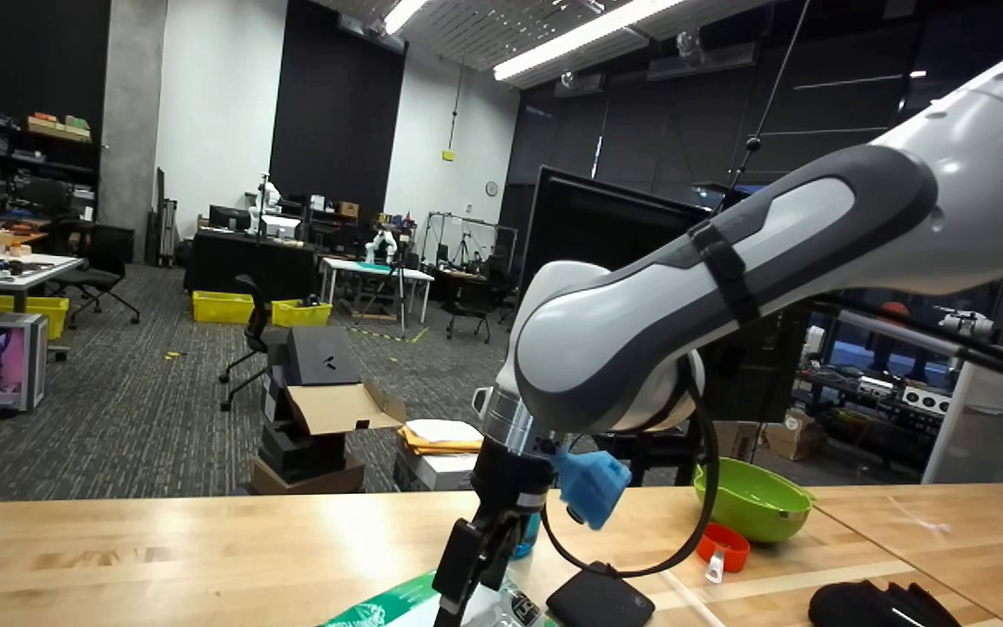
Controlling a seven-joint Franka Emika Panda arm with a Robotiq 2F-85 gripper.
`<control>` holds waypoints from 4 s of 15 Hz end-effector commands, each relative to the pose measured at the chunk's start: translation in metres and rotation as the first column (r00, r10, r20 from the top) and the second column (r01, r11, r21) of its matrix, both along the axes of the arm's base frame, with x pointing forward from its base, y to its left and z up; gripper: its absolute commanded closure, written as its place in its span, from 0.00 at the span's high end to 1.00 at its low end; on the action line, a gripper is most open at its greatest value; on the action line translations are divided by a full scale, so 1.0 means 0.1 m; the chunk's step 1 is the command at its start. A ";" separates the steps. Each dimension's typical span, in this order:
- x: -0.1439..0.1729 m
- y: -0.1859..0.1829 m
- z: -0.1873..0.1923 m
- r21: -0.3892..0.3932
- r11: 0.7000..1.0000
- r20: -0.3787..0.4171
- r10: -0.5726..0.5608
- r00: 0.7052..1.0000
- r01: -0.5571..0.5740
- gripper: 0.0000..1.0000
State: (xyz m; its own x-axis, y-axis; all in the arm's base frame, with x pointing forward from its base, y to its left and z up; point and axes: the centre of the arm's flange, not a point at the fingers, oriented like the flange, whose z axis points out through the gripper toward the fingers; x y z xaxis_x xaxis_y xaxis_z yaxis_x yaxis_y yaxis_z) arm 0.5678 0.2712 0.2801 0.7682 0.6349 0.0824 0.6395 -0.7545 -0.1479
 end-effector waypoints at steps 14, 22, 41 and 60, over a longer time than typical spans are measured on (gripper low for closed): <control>-0.04 -0.01 0.17 -0.049 0.998 0.118 -0.031 0.993 0.037 1.00; -0.19 0.11 0.40 -0.092 0.996 0.175 -0.005 0.984 0.021 1.00; -0.31 -0.08 0.19 -0.062 0.992 0.035 -0.105 0.994 0.107 1.00; -0.16 -0.19 0.03 -0.115 0.992 0.058 -0.054 0.997 0.060 1.00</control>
